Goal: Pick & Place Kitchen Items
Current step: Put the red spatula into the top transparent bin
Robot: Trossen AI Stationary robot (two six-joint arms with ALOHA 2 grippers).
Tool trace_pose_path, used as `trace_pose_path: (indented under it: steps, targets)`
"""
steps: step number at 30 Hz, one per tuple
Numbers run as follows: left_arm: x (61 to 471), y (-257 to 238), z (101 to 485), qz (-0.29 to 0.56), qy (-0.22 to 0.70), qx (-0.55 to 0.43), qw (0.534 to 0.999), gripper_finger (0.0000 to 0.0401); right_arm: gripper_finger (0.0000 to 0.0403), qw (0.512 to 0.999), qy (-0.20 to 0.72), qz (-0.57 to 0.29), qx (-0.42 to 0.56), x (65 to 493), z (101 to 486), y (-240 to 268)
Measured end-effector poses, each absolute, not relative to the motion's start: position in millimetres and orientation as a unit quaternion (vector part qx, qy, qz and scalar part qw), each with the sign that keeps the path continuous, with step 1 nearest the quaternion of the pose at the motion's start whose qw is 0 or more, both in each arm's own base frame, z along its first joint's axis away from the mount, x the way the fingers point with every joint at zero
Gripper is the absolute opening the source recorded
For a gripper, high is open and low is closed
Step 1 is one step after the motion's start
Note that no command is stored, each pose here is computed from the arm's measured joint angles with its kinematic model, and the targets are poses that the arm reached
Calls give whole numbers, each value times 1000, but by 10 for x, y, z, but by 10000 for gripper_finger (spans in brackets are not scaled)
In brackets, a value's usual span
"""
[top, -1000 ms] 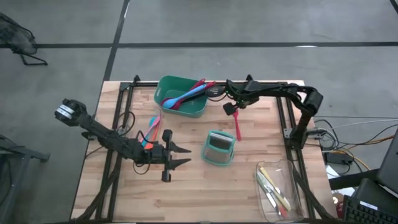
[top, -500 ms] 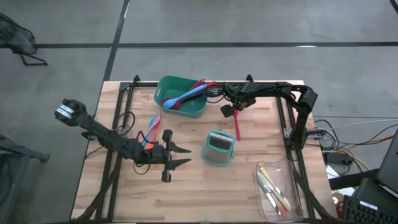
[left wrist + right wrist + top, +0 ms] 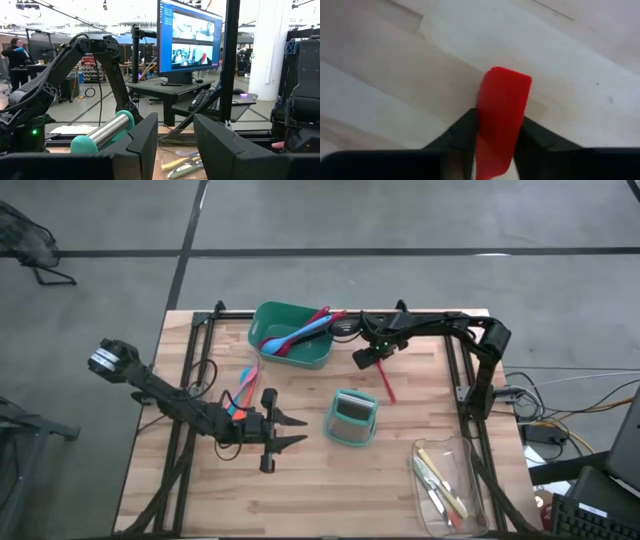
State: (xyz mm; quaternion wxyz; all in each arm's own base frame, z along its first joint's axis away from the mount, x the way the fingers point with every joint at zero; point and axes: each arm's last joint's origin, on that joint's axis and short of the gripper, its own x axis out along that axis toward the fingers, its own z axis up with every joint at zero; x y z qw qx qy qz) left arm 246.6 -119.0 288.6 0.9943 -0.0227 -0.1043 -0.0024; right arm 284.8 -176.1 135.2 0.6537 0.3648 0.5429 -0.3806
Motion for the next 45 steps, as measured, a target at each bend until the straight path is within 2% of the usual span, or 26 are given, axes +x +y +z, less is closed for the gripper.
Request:
trace_pose_path:
  steps: [5,11,20,23,27,34,39,45]
  targets:
    - [2467,-1191,2885,-3,-104,-29,994,133,23,665,549,-364,352,2854,1379,-1754]
    - [2469,-1192,2871,-3,-97,-24,995,133,22,673,560,-349,334,2810,1532,-1726]
    - [2470,-1192,2860,-2,-93,-15,996,133,20,734,492,-347,315,2647,2188,-1618]
    - [2470,-1192,2860,-2,-93,-16,996,133,19,766,441,-348,313,2547,2505,-1558]
    - [2471,-1192,2859,-2,-92,-21,996,133,19,832,338,-335,286,2384,2992,-1445]
    - [2474,-1185,2854,0,-90,-20,996,133,20,953,120,-230,154,2317,3720,-1002]
    - [2478,-1177,2853,2,-89,-20,996,133,21,987,-26,-112,109,2429,4043,-608]
    - [2480,-1174,2838,8,-83,-14,996,133,21,995,-78,28,55,2749,4036,-70]
